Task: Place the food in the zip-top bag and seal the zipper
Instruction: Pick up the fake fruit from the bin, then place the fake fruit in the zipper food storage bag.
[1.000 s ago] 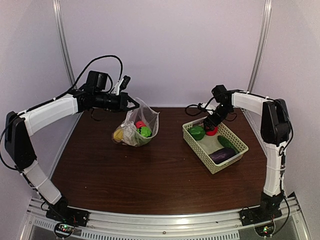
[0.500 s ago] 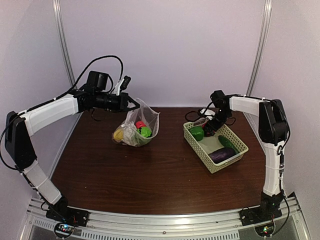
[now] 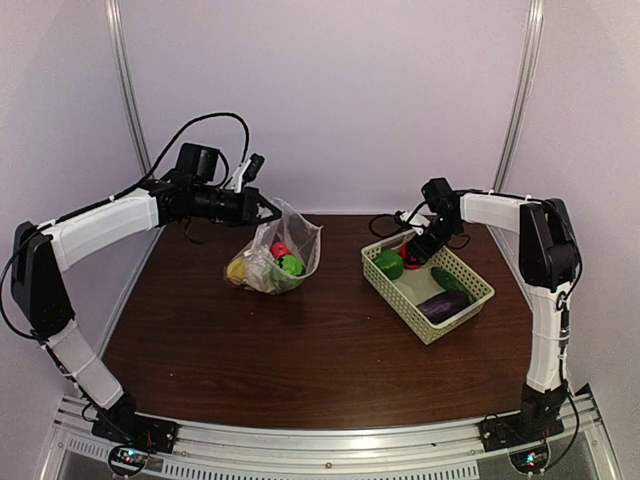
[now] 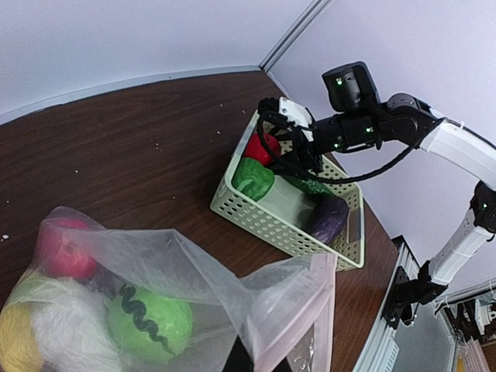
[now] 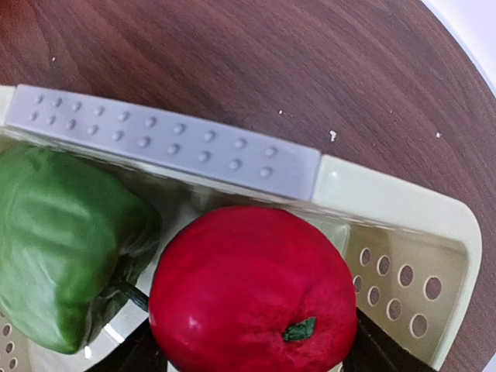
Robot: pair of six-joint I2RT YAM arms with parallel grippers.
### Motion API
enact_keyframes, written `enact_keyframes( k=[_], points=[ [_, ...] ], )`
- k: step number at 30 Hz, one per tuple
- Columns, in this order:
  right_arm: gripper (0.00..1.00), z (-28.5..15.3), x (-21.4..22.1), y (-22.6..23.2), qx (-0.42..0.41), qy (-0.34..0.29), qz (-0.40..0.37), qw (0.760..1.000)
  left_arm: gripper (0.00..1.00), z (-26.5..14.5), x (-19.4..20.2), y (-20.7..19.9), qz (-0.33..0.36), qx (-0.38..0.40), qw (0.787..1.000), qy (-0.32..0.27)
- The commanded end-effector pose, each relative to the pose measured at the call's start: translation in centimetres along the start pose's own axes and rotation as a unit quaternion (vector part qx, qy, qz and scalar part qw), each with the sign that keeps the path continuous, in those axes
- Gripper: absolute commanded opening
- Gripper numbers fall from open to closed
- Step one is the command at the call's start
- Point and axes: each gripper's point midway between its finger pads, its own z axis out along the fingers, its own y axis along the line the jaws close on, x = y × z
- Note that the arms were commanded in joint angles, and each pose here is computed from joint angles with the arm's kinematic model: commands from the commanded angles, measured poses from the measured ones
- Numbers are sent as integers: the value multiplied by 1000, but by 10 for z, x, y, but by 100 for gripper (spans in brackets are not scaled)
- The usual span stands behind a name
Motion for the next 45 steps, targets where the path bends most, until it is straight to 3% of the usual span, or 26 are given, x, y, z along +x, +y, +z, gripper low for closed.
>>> enact_keyframes(
  k=[1, 15, 20, 27, 32, 37, 45],
  points=[
    [68, -9, -6, -3, 1, -19, 11, 1000, 0, 7, 10, 2, -1, 5, 1000, 14],
    [66, -141, -13, 16, 23, -96, -5, 995, 0, 9, 12, 0, -2, 8, 1000, 17],
    [66, -187, -40, 67, -34, -171, -55, 983, 0, 12, 14, 0, -3, 8, 1000, 20],
    [68, -250, -84, 181, -111, -252, -200, 940, 0, 13, 15, -1, 1, 12, 1000, 23],
    [69, -257, -105, 253, -156, -249, -283, 913, 0, 14, 16, -1, 0, 14, 1000, 25],
    [70, -257, -125, 293, -169, -253, -321, 897, 0, 13, 15, -4, 2, 17, 1000, 24],
    [70, -227, -147, 304, -121, -238, -320, 909, 0, 5, 9, -15, 9, 29, 999, 16]
  ],
)
